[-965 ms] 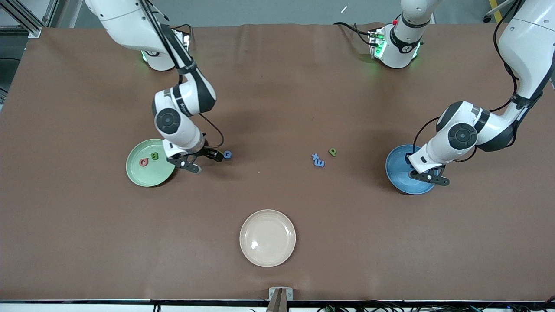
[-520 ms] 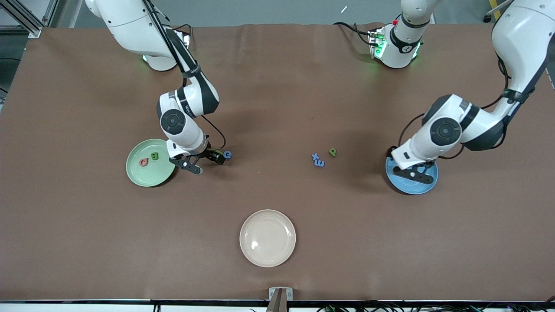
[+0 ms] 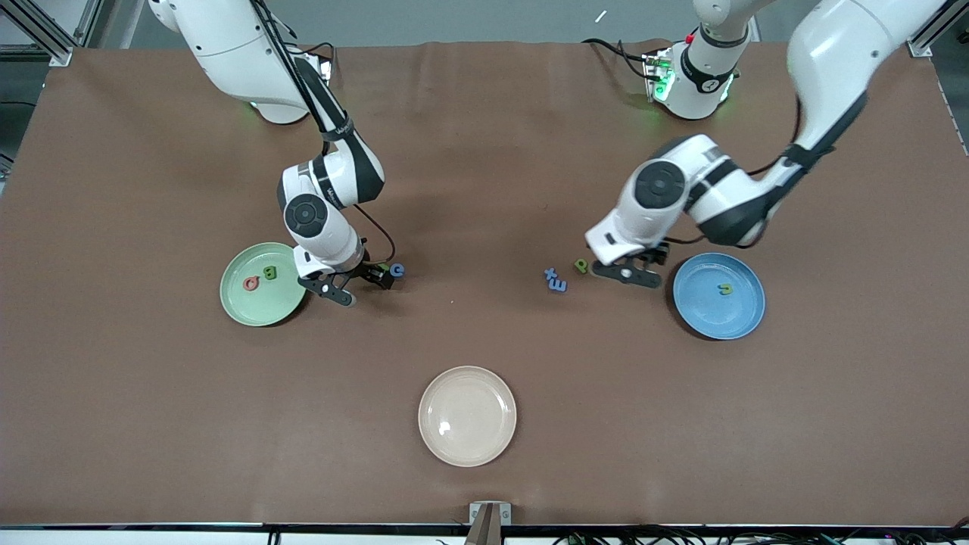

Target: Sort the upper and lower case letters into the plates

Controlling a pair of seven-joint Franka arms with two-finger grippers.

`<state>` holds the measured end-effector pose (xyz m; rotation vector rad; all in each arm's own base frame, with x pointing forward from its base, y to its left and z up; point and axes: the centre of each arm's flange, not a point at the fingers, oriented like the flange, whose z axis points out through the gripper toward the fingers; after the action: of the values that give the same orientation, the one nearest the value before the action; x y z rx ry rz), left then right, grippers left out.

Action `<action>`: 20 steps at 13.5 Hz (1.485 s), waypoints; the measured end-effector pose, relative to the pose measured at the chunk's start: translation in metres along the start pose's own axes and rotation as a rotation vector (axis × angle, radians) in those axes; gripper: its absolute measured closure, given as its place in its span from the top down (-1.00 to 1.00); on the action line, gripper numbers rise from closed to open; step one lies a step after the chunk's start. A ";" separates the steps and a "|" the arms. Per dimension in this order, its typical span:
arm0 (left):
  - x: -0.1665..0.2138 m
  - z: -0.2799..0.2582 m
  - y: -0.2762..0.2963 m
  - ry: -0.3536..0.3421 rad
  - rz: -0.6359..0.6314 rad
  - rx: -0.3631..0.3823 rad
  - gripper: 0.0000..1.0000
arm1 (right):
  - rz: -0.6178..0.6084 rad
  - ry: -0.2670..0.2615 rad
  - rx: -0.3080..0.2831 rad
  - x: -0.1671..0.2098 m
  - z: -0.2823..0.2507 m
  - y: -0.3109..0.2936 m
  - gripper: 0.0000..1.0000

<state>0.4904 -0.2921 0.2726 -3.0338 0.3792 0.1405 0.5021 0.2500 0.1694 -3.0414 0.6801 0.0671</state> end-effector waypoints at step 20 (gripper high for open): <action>0.003 0.080 0.035 0.021 -0.871 -0.109 0.58 | -0.012 -0.002 -0.025 -0.032 -0.003 -0.018 -0.21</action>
<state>0.4782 -0.3193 0.1910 -2.9839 -0.9649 0.0656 0.4813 0.2794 0.1745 -3.0685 0.6658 0.0798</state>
